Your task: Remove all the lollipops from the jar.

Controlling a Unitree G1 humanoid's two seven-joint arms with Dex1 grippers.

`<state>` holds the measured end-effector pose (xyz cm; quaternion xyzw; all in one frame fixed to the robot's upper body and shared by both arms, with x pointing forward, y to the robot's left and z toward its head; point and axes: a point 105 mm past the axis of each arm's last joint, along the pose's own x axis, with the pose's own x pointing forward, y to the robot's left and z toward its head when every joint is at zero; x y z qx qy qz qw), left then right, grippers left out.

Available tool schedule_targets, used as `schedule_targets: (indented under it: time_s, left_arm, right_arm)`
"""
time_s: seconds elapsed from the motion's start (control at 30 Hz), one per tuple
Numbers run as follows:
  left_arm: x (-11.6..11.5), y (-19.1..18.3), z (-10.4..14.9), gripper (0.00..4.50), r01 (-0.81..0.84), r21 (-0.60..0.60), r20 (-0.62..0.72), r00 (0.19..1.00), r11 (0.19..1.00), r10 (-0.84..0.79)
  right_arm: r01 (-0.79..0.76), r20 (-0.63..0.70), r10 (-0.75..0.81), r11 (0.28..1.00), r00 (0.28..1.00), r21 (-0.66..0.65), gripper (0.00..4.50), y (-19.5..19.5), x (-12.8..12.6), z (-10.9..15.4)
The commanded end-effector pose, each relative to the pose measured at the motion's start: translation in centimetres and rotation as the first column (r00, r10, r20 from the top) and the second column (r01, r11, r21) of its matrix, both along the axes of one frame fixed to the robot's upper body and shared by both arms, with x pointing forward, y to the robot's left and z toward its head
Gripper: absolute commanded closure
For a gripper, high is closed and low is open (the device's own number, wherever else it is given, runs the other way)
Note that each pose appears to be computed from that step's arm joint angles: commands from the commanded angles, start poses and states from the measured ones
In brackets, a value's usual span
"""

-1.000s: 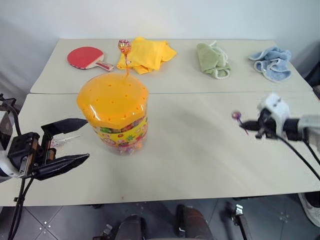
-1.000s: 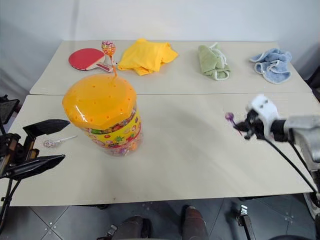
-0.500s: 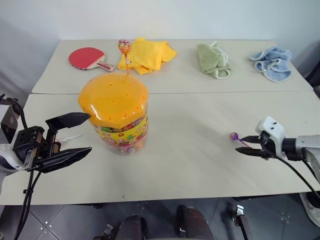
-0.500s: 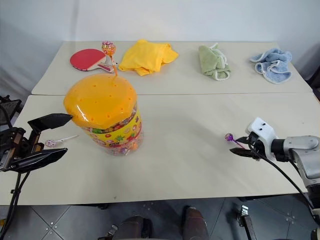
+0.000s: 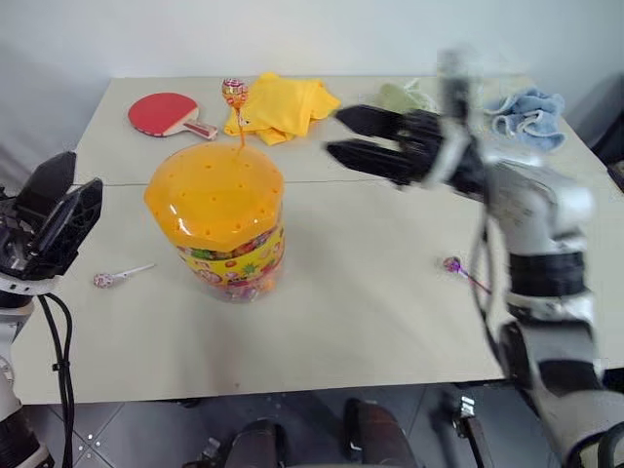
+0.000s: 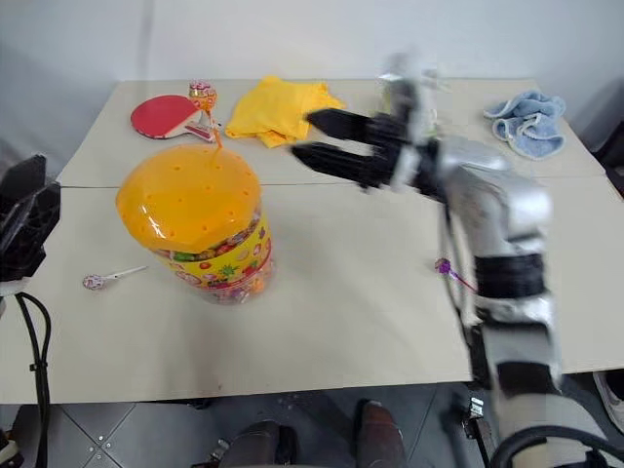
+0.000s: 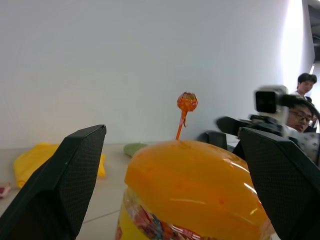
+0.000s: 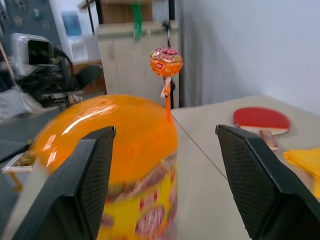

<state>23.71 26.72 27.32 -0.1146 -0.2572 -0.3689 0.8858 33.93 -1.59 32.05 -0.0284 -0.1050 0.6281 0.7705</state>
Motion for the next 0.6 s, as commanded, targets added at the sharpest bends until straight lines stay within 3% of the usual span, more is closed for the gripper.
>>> schedule_targets:
  time_s: [0.03, 0.17, 0.37, 0.47, 0.6]
  left_arm:
    - [-0.6, -0.4, 0.3, 0.0, 0.008, 0.018, 0.026, 1.0, 1.0, -0.008]
    - [-0.6, -0.9, 0.0, 0.0, 0.03, 0.017, 0.008, 1.0, 0.999, -0.03]
    - [-0.8, -1.3, 0.0, 0.0, 0.052, 0.022, 0.007, 0.999, 0.998, -0.052]
    - [-0.8, -1.5, 0.6, 0.0, 0.061, 0.008, 0.026, 0.998, 0.998, -0.062]
    - [-1.1, -2.0, 1.1, 0.0, 0.099, -0.011, 0.042, 0.994, 0.995, -0.099]
  right_arm:
    - [0.09, -0.021, -0.089, 0.995, 0.996, 0.043, 1.16, 1.8, 1.5, 1.0]
    - [0.064, -0.055, -0.06, 0.996, 0.997, 0.058, 1.16, 5.1, 1.0, 1.4]
    - [0.033, -0.062, -0.029, 0.997, 0.998, 0.064, 1.16, 6.2, 0.5, 1.4]
    - [0.009, -0.069, -0.005, 0.998, 0.998, 0.064, 1.73, 6.4, 0.2, 1.2]
    - [0.012, -0.069, -0.007, 0.998, 0.998, 0.067, 3.1, 6.4, 0.4, 1.1]
